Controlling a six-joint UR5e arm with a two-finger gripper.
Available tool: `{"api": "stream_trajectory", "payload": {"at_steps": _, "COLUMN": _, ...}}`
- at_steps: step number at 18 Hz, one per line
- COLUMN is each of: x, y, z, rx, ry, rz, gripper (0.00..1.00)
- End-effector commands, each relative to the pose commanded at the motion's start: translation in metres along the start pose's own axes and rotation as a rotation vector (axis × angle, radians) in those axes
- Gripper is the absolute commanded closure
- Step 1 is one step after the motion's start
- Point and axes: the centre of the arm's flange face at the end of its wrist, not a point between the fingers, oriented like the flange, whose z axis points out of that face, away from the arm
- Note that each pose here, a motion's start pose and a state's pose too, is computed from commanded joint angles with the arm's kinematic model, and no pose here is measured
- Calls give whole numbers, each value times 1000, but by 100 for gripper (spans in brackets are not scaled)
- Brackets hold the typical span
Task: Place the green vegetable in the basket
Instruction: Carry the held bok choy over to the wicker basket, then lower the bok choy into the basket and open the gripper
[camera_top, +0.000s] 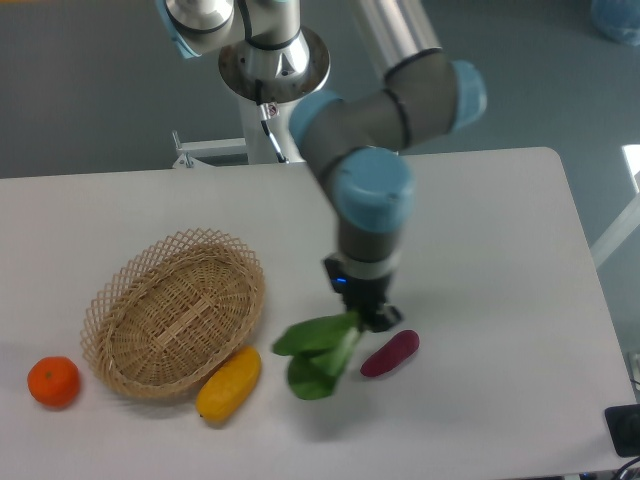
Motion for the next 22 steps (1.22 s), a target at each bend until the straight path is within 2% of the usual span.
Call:
{"api": "stream_trajectory", "payload": {"at_steps": 5, "x": 40, "y": -39, "z": 11, "rx": 0, "ry": 29, "rz": 37, "gripper": 64}}
{"api": "stream_trajectory", "payload": {"at_steps": 11, "x": 104, "y": -54, "z": 20, "rx": -32, "ry": 67, "rz": 106, "gripper": 63}}
{"api": "stream_trajectory", "payload": {"at_steps": 14, "x": 120, "y": -67, "z": 26, "rx": -39, "ry": 44, "rz": 140, "gripper": 62}}
{"api": "stream_trajectory", "payload": {"at_steps": 16, "x": 127, "y": -75, "z": 32, "rx": -40, "ry": 49, "rz": 117, "gripper": 61}}
{"api": "stream_trajectory", "payload": {"at_steps": 19, "x": 135, "y": -88, "z": 41, "rx": -39, "ry": 51, "rz": 106, "gripper": 48}}
{"api": "stream_trajectory", "payload": {"at_steps": 22, "x": 136, "y": -90, "z": 41, "rx": -34, "ry": 43, "rz": 109, "gripper": 25}}
